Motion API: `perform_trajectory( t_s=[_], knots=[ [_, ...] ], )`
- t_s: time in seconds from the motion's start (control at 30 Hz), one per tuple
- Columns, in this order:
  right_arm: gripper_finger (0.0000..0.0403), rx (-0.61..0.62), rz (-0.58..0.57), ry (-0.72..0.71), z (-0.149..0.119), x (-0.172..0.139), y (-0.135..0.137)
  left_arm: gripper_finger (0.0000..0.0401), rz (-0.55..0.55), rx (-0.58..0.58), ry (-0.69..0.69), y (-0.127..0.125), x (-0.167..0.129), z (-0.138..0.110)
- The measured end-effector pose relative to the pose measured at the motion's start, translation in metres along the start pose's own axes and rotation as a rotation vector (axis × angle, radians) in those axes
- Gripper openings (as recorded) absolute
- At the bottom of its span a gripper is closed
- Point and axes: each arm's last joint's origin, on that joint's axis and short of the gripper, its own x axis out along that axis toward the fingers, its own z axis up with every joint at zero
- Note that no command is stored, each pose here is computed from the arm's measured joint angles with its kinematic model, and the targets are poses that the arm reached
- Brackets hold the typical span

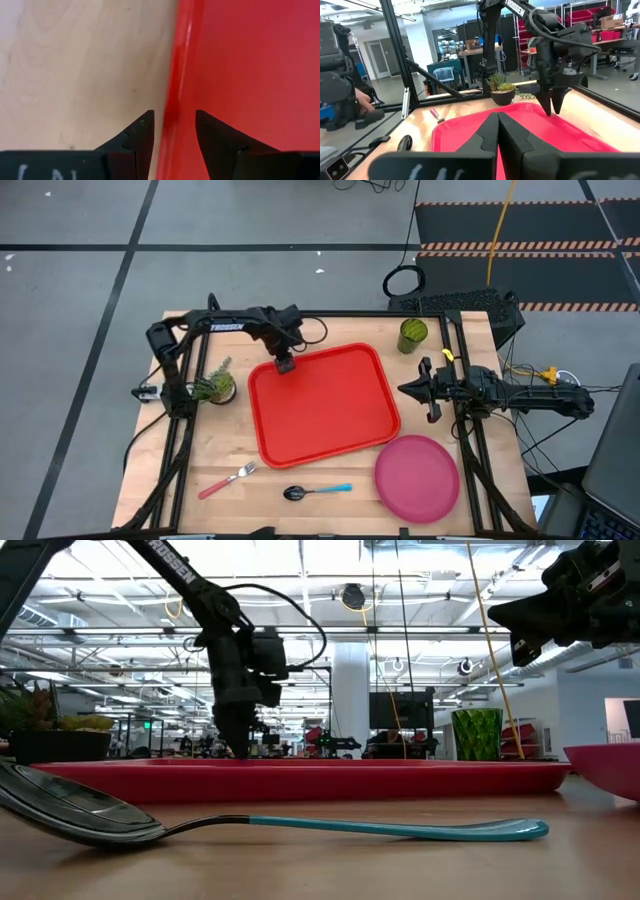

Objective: Pick and place plate/cup/fork/spoon on tray
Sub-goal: Prepare the red tray

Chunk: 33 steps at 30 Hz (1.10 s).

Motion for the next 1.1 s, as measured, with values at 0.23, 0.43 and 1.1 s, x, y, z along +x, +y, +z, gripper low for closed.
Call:
perform_trajectory(
  t_s=[0.23, 0.43, 1.1],
  knots=[
    [0.0000, -0.003, -0.001, 0.003, 0.000, 0.000, 0.000, 0.0145, 0.028, 0.035, -0.018, 0.002, 0.003, 0.003],
    [0.0000, -0.001, -0.003, 0.022, -0.002, 0.000, 0.000, 0.0145, 0.046, 0.072, 0.002, 0.004, 0.012, 0.003],
    [0.0000, 0.001, -0.007, 0.038, -0.004, 0.000, -0.001, 0.0053, 0.071, 0.217, -0.037, 0.012, 0.013, 0.007]
  ],
)
